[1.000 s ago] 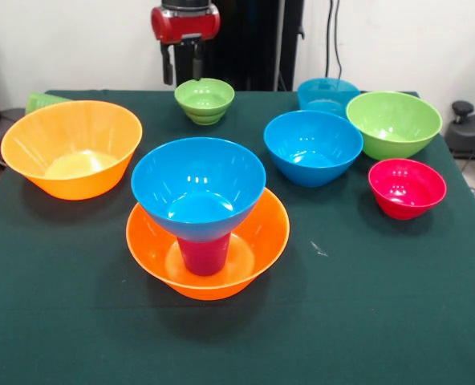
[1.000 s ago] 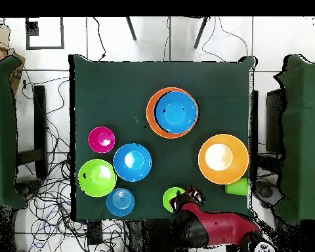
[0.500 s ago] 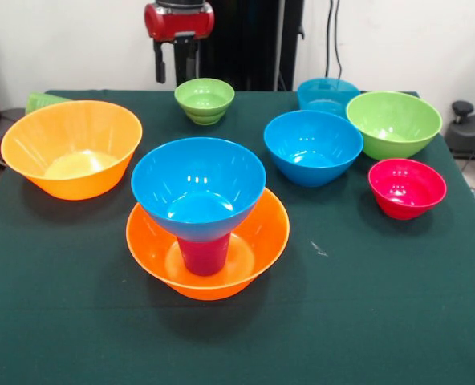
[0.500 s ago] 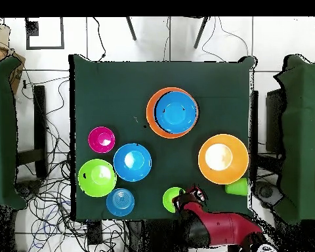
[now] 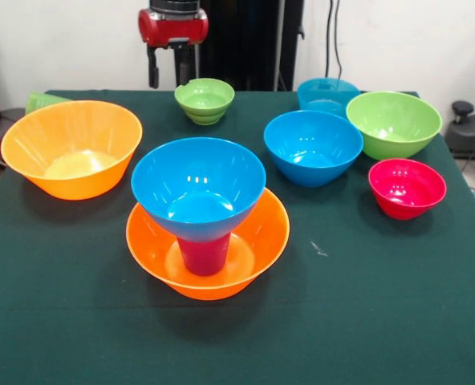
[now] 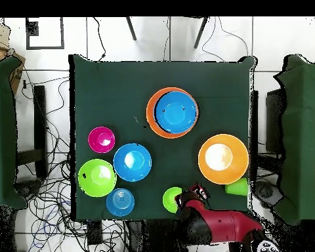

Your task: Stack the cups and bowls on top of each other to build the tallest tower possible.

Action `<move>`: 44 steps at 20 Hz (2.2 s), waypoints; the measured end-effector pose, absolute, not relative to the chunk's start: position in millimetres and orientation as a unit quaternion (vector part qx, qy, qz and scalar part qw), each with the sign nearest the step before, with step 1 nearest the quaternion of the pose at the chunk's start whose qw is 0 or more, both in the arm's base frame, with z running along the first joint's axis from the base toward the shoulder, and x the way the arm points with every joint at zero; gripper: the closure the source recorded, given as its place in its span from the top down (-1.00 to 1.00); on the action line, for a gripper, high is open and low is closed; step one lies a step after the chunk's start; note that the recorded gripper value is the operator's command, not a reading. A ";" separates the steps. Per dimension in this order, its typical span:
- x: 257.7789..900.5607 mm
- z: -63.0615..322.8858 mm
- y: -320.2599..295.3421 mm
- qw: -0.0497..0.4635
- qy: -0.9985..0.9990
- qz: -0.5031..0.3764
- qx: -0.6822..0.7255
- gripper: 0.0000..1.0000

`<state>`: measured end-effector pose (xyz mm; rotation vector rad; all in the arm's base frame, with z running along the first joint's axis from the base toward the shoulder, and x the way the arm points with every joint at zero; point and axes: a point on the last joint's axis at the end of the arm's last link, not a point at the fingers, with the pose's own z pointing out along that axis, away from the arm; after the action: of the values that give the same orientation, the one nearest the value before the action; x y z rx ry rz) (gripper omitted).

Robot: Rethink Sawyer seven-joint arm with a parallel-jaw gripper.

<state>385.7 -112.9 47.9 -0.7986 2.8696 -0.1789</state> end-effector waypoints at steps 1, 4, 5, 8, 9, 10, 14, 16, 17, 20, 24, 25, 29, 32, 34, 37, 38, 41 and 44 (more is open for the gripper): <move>385.7 47.4 -113.1 0.078 0.959 -0.060 -0.267 1.00; 387.2 45.2 -114.1 0.078 0.959 -0.059 -0.267 1.00; 388.3 45.3 -114.7 0.079 0.959 -0.060 -0.267 1.00; 390.5 45.7 -115.8 0.081 0.958 -0.062 -0.267 1.00; 391.4 46.1 -116.2 0.082 0.958 -0.063 -0.267 1.00; 392.4 46.4 -116.7 0.083 0.958 -0.064 -0.267 1.00; 395.9 46.7 -118.3 0.086 0.957 -0.066 -0.268 1.00; 397.6 46.7 -119.2 0.087 0.957 -0.067 -0.268 1.00; 398.8 46.8 -119.9 0.088 0.957 -0.069 -0.268 1.00; 400.2 46.8 -120.2 0.089 0.957 -0.070 -0.269 1.00; 404.5 46.8 -118.9 0.091 0.955 -0.072 -0.273 1.00; 405.4 46.8 -118.8 0.092 0.955 -0.072 -0.274 1.00; 407.6 46.0 -119.6 0.093 0.954 -0.073 -0.274 1.00; 409.2 42.8 -119.9 0.093 0.955 -0.071 -0.274 1.00; 409.8 40.4 -120.2 0.092 0.955 -0.070 -0.274 1.00; 410.1 35.8 -120.0 0.091 0.955 -0.067 -0.274 1.00; 410.2 34.0 -119.8 0.090 0.955 -0.066 -0.274 1.00; 410.7 31.0 -119.6 0.089 0.955 -0.064 -0.275 1.00; 412.4 28.6 -118.2 0.089 0.955 -0.064 -0.277 1.00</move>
<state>412.4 -118.2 28.6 -0.8245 2.8409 -0.1906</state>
